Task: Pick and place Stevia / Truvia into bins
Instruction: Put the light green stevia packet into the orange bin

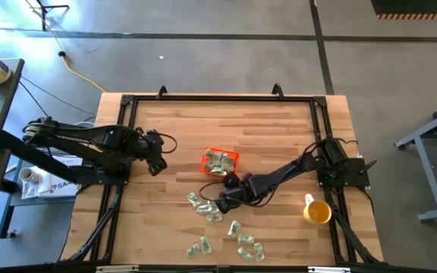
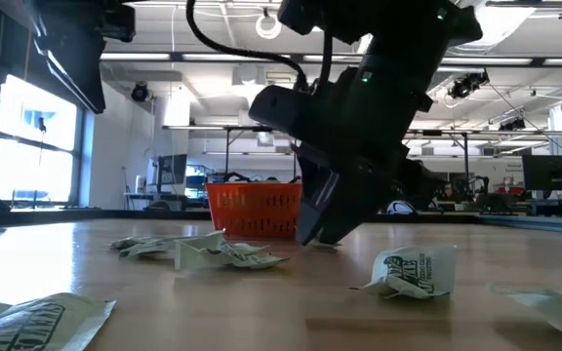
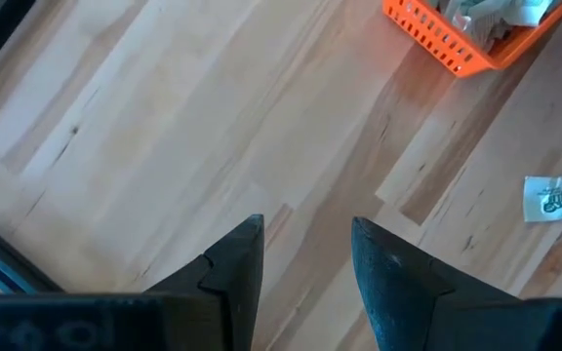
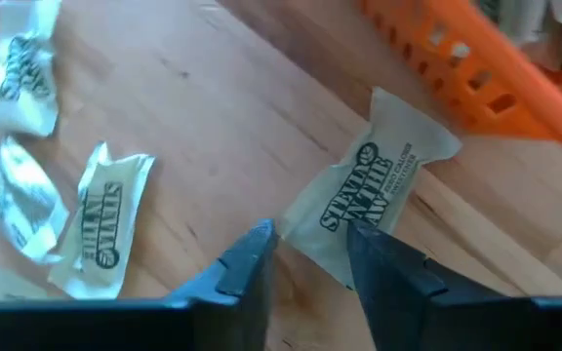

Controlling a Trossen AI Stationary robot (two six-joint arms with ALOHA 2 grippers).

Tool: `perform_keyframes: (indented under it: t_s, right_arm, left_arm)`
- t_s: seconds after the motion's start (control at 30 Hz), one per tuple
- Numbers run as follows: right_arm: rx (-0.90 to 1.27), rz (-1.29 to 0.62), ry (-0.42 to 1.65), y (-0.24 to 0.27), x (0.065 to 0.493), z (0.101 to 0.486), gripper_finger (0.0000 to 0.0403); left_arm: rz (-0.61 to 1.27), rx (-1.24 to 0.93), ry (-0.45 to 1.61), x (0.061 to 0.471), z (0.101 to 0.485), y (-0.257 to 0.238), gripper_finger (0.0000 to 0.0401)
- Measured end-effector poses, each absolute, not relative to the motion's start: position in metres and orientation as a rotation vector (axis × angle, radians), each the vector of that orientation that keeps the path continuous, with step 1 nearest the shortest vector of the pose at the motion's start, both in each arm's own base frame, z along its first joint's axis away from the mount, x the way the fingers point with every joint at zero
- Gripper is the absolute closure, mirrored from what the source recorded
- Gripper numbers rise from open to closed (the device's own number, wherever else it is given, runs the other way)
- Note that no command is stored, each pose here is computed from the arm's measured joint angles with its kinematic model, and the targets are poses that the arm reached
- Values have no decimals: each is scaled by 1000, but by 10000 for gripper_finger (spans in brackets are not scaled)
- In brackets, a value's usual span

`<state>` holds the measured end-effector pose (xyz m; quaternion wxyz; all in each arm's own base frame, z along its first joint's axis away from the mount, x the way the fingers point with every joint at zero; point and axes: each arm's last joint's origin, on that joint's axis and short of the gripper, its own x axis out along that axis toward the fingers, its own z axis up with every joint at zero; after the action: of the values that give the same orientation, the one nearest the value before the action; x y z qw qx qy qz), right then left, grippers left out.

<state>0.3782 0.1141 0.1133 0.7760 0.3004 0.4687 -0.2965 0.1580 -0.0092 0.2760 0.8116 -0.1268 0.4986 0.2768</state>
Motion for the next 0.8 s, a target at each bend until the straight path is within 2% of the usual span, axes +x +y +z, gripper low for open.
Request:
perform_keyframes:
  t_s: [0.27,0.4,0.57,0.8]
  right_arm:
    - [754,-725,1018,108,376,111,393]
    - [839,-754,985,110,376,114,388]
    - [835,-744,947,119,368,134,397]
    - [803,-784,809,108,354,185,400]
  left_arm:
    - [609,-246,1053,158,276,-8,213]
    - [614,-244,1041,159,277,-8,213]
    - [607,-253,1018,161,278,-9,213]
    - [580,-252,963,167,280,-9,213]
